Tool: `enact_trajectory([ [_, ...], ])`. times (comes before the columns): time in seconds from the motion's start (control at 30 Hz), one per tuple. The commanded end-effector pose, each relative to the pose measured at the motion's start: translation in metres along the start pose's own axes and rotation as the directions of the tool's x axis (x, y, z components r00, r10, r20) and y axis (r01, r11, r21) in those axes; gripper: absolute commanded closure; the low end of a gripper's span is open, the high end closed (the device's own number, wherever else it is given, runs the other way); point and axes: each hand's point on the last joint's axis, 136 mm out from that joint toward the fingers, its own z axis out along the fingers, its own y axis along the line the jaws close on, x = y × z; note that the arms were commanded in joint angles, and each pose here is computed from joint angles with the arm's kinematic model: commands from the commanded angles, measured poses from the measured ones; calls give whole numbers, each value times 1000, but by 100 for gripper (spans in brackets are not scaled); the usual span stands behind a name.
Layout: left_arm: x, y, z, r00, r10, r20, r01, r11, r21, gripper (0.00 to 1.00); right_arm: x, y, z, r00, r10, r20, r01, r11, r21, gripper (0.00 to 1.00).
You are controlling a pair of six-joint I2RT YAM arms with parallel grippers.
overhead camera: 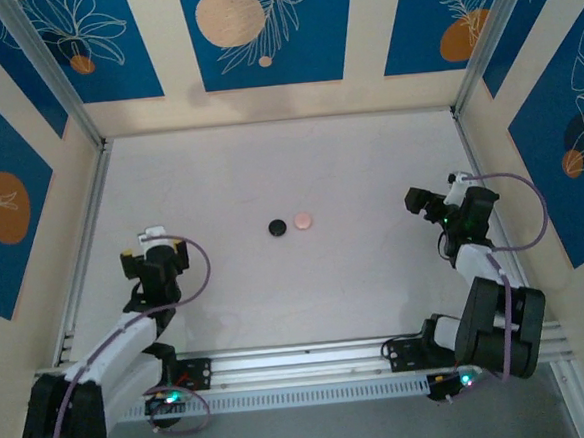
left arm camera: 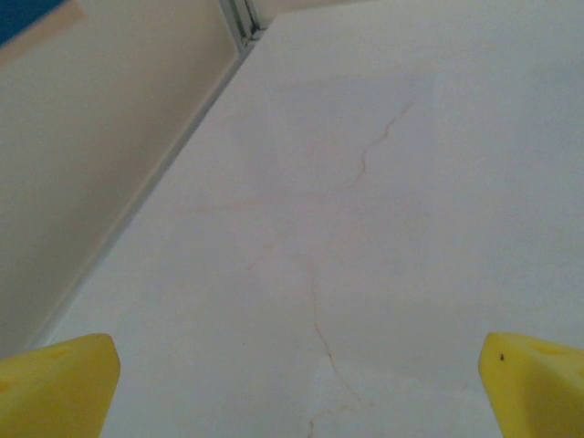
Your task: Insert the wireless bluetooth earbuds into the charging case
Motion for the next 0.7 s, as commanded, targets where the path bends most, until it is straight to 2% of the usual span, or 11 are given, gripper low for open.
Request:
enact_trajectory([
  [0.0,-41,-7,3,976,-83,203,75,996,49,0,-25,18,9,993,-62,102,70,994,-82,1],
  [0.17,-56,-33,16,939,-86,332,42,990,137,0,-32,28,22,988,-117,103,126,988,-88,1],
  [0.23,-49,-59,31,941,-61,332,-12,977,213,0,-35,31,26,983,-144,118,153,985,-80,1],
  [0.27,-48,-79,38,946,-6,324,-85,960,267,0,-39,31,28,980,-150,129,161,984,-78,1],
  [0.3,-46,-83,45,954,6,300,-91,958,271,0,-40,31,31,981,-151,124,161,984,-80,1],
  [0.33,-47,-75,50,960,-13,281,-56,970,236,0,-39,32,33,982,-153,108,163,983,-86,1],
  [0.5,-40,-70,80,994,-48,102,19,964,266,0,-36,34,21,974,-222,45,224,974,-39,1],
  [0.67,-41,-65,78,990,-73,118,38,962,272,0,-24,31,1,975,-217,50,218,976,-22,1],
])
